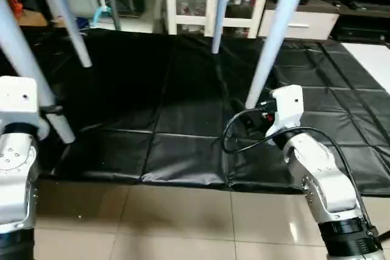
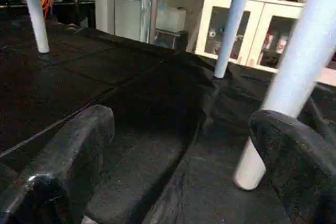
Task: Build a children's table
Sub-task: Flip table
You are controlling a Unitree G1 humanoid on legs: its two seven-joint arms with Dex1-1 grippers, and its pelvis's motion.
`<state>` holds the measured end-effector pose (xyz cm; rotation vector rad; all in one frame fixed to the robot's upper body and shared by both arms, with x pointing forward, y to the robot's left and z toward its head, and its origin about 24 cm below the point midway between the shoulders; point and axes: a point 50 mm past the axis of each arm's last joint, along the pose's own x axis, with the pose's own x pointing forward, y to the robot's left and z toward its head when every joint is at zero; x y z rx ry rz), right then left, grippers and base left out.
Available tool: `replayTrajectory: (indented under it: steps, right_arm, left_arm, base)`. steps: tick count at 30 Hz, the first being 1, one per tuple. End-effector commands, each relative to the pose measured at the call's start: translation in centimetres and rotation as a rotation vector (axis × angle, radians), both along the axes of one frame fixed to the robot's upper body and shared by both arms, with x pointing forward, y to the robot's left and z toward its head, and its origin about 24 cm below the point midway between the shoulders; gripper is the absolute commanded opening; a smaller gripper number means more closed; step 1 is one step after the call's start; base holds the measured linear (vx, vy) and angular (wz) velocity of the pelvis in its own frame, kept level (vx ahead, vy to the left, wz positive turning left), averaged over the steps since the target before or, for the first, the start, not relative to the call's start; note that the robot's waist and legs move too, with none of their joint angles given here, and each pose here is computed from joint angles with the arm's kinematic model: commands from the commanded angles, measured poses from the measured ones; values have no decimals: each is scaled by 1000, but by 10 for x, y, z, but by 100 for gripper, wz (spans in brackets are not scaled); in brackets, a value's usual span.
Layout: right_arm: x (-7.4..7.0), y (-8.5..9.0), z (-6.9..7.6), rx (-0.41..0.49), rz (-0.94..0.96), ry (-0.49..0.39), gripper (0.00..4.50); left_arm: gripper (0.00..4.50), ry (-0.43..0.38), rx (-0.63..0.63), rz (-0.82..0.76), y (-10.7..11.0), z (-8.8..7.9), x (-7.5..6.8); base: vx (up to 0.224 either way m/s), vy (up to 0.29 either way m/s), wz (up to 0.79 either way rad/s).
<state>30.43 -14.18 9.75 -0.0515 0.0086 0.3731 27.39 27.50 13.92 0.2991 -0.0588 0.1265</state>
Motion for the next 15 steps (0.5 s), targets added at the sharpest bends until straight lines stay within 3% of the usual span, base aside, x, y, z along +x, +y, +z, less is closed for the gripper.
replayTrajectory:
  steps: [1, 8, 11, 15]
  right_arm:
    - [-2, -2, 4, -1, -14, -19, 446]
    - [-2, -3, 5, -1, -17, -22, 446]
    - [-2, -3, 5, -1, -19, -24, 446]
    - [-2, -3, 5, 2, -18, -23, 446]
  left_arm:
    - [450, 2, -9, -125, -14, 2, 1]
    - [450, 52, -66, -387, -31, 7, -6]
    - [450, 84, -17, -361, -22, 6, -3]
    - [450, 60, -12, -305, -11, 8, 5]
  base:
    - [0, 0, 0]
    - [0, 0, 0]
    - [0, 0, 0]
    - [0, 0, 0]
